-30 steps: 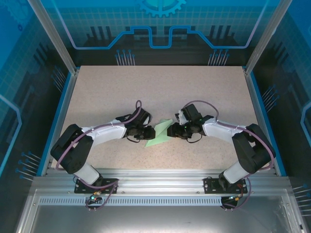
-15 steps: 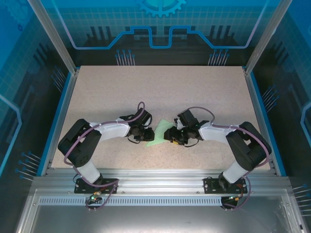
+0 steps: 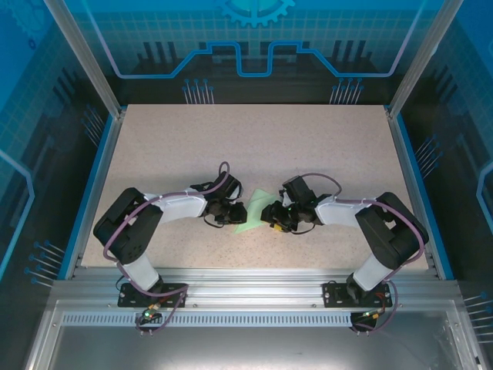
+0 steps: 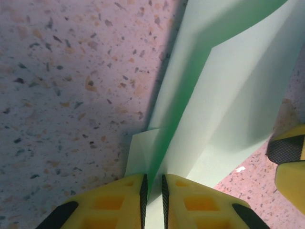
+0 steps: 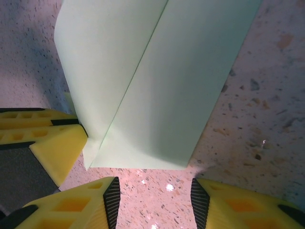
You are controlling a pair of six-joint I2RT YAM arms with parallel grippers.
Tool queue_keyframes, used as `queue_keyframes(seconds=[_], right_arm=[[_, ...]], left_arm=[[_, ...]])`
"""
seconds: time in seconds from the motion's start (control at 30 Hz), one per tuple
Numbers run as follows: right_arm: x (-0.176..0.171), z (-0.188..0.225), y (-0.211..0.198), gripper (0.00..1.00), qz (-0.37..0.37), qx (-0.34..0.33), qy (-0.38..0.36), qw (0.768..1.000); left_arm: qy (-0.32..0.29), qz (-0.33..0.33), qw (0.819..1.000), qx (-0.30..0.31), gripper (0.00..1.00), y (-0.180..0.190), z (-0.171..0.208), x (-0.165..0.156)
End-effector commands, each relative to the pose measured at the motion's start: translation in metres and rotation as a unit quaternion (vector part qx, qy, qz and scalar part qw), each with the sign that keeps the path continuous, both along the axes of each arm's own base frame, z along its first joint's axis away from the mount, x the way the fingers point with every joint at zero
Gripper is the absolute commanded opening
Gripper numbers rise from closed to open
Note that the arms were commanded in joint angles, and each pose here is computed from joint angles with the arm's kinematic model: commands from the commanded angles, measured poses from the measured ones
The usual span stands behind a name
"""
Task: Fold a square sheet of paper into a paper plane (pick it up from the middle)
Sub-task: Turn over the paper at the center of the table.
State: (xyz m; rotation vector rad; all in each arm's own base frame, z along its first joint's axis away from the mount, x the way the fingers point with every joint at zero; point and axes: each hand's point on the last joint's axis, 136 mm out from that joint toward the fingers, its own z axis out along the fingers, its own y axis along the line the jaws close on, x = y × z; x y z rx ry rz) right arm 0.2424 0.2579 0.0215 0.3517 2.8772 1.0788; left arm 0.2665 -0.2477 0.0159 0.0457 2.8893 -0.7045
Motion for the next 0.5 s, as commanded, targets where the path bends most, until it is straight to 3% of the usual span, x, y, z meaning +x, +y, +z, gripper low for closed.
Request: queue_keyframes(seconds=[0.0, 0.47], right_arm=[[0.005, -0.001, 0.018, 0.46, 0.007, 0.036, -0.010, 0.999], [0.023, 0.007, 0.008, 0.46, -0.033, 0.072, -0.025, 0.997]], left_arm=[[0.035, 0.011, 0.999, -0.024, 0.19, -0.005, -0.009, -0.010], [0.090, 0.042, 0.991, -0.085, 0.20, -0.018, -0.010, -0.026]])
